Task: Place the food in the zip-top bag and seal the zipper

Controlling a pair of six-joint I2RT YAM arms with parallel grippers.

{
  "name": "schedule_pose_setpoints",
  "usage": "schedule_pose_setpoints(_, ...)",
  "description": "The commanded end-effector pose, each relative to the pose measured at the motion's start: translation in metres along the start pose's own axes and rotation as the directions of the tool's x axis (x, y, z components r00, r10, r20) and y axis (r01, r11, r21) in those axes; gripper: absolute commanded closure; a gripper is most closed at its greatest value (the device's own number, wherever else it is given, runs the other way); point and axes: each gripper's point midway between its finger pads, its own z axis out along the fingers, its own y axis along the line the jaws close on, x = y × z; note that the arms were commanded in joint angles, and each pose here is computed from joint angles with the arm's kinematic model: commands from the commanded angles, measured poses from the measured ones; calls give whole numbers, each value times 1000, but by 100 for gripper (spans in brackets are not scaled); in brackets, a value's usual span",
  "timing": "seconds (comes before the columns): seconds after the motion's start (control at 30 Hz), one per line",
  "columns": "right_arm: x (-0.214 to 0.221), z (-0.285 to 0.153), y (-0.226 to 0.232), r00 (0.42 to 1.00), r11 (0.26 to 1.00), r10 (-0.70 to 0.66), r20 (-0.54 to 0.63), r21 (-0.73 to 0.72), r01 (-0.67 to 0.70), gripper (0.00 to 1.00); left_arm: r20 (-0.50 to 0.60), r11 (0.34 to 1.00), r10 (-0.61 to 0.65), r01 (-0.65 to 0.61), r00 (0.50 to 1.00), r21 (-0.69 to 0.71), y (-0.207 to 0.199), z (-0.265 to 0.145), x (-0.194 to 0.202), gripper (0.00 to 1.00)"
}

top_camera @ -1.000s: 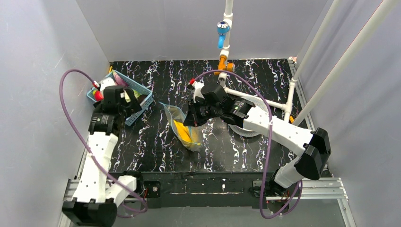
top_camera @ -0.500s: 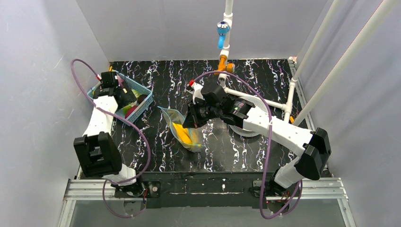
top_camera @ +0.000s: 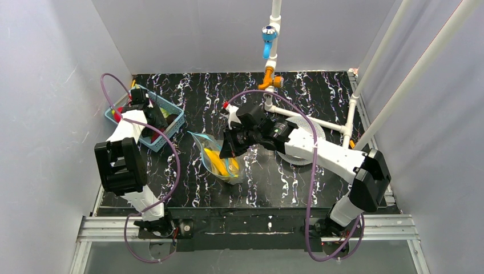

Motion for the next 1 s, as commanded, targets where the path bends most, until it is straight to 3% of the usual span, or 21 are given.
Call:
schedule_pose_setpoints(0.0,-13,-1,10,999,999,-45,27,-26,46,99,-21,1000,-19,19,1000,-6,0,-7,5,40)
schedule_pose_setpoints(0.1,-12,-1,10,999,999,-44,22,-27,45,99,-28,998,4,-6,1000,-56,5,-4,9,33)
schedule_pose_setpoints(0.6,-15,-11,17,998,998,-51,45,-44,53,99,-212,994,25,-2,977,108,-28,28,39,28)
schedule_pose_setpoints(0.73,-16,-13,18,997,997,-56,53,-48,58,99,-245,994,31,-4,969,109,-28,29,44,34)
schedule_pose_setpoints(0.97,-15,-12,18,997,997,-54,53,-48,57,99,-196,991,52,-27,979,129,-28,17,37,63)
